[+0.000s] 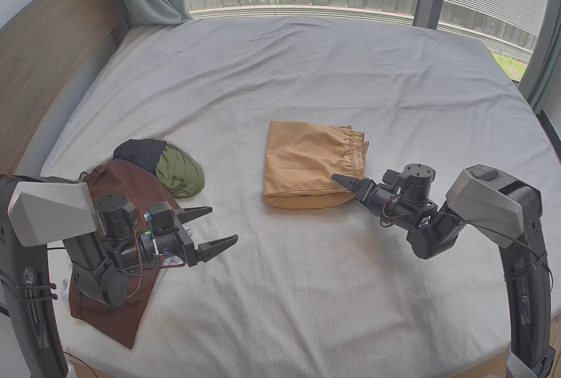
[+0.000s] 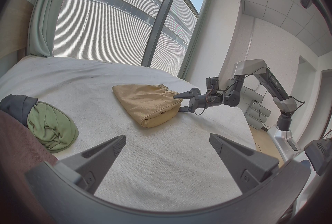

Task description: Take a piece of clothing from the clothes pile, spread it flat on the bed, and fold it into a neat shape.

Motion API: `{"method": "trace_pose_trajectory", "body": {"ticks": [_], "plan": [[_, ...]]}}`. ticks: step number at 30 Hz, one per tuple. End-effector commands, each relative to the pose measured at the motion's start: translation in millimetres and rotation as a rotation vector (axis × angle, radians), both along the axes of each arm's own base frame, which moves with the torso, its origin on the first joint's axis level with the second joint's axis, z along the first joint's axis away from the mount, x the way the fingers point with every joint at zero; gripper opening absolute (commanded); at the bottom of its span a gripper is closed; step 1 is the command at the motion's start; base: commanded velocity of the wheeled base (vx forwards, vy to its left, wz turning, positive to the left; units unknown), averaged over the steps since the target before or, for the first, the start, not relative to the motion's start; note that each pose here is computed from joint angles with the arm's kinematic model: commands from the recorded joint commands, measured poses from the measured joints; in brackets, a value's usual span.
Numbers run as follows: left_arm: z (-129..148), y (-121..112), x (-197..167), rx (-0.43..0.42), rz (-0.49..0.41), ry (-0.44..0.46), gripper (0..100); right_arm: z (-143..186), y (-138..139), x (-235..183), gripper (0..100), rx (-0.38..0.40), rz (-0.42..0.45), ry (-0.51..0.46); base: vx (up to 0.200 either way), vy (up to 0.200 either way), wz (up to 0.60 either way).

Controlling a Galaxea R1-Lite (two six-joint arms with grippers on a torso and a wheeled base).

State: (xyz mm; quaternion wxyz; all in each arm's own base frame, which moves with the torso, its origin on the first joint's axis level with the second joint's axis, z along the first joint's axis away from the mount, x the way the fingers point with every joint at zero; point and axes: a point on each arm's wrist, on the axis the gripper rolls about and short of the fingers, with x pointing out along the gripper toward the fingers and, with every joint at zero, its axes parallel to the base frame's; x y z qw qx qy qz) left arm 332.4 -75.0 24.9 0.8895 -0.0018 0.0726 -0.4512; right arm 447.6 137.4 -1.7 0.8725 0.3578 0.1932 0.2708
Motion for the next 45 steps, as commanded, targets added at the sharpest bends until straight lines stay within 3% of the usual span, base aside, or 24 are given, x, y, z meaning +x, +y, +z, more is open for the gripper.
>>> {"method": "trace_pose_trajectory", "body": {"ticks": [1,12,21,32,45], "plan": [[2.2,1.8,1.9,-0.002,0.006,-0.010,100,19.5,-1.2,-27.6,100,-0.003,0.018,-0.003,0.000,0.000,0.00],[7.3,1.0,0.2,-0.005,0.003,-0.022,100,71.4,5.4,-82.5,100,0.018,0.074,-0.073,0.000,0.000,0.00],[7.0,-0.1,0.4,-0.004,0.000,-0.024,100,99.8,8.2,-66.3,100,0.062,0.075,-0.170,0.000,0.000,0.00],[3.6,0.8,1.2,-0.003,0.003,-0.013,100,55.5,15.1,-6.4,100,0.067,0.040,-0.113,0.000,0.000,0.00],[1.0,0.7,1.3,-0.002,-0.002,-0.006,100,19.4,5.7,7.4,100,0.051,0.011,-0.065,0.000,0.000,0.00]]}}
